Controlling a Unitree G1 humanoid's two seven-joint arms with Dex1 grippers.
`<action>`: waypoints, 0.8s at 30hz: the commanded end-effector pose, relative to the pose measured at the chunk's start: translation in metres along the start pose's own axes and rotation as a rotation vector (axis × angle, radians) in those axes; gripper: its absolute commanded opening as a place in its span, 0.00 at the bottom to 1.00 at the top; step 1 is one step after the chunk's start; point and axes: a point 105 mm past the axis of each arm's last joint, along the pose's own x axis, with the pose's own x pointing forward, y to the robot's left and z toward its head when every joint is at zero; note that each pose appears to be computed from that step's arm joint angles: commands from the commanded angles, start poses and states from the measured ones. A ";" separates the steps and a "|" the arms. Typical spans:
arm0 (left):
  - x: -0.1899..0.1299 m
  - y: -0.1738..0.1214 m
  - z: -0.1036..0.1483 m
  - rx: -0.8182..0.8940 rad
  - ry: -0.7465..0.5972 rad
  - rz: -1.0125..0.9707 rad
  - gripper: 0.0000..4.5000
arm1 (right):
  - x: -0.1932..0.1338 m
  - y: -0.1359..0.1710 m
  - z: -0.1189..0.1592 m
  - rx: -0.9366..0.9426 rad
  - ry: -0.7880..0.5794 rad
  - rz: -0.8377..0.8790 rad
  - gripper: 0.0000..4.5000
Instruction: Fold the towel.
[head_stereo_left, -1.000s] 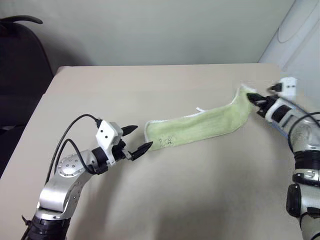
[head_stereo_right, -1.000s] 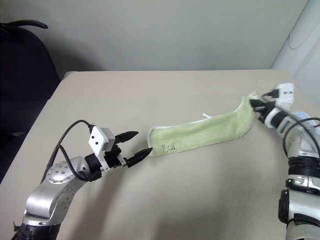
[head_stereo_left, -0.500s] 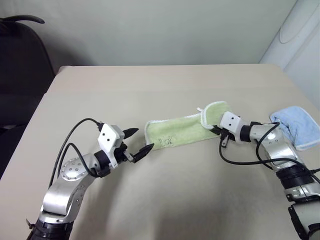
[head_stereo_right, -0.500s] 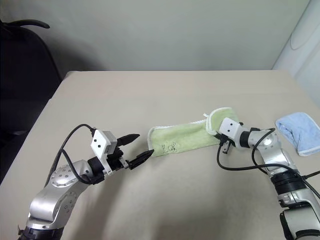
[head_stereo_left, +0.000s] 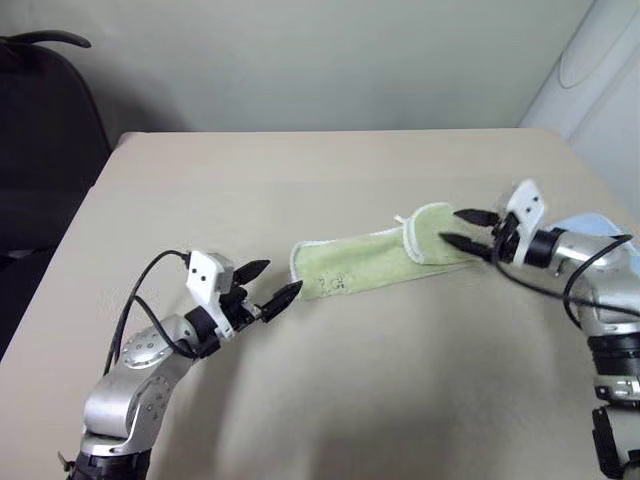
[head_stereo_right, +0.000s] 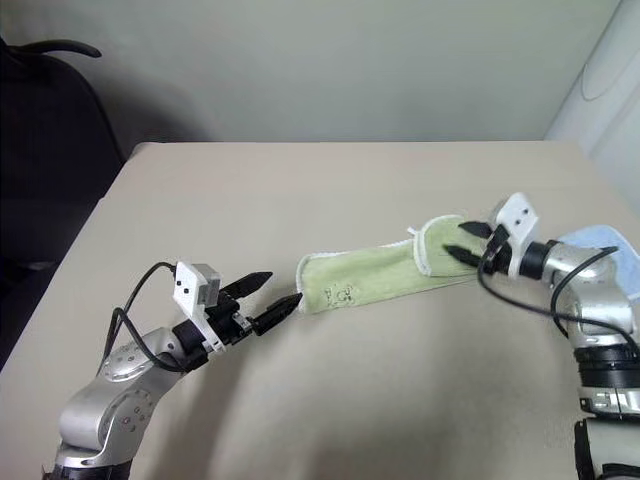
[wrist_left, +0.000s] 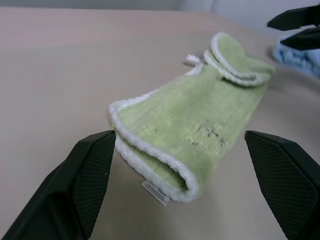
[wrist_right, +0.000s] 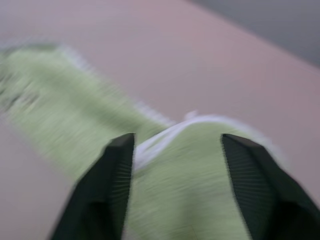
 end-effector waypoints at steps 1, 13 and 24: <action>-0.001 -0.005 0.007 -0.065 -0.031 -0.002 1.00 | 0.012 -0.008 -0.010 0.035 0.007 -0.057 0.35; -0.012 -0.011 -0.008 -0.397 -0.014 0.027 1.00 | 0.055 0.001 -0.081 0.157 0.089 -0.104 0.01; -0.003 -0.019 -0.048 -0.685 0.177 0.116 1.00 | 0.060 -0.004 -0.040 0.119 -0.089 -0.135 0.01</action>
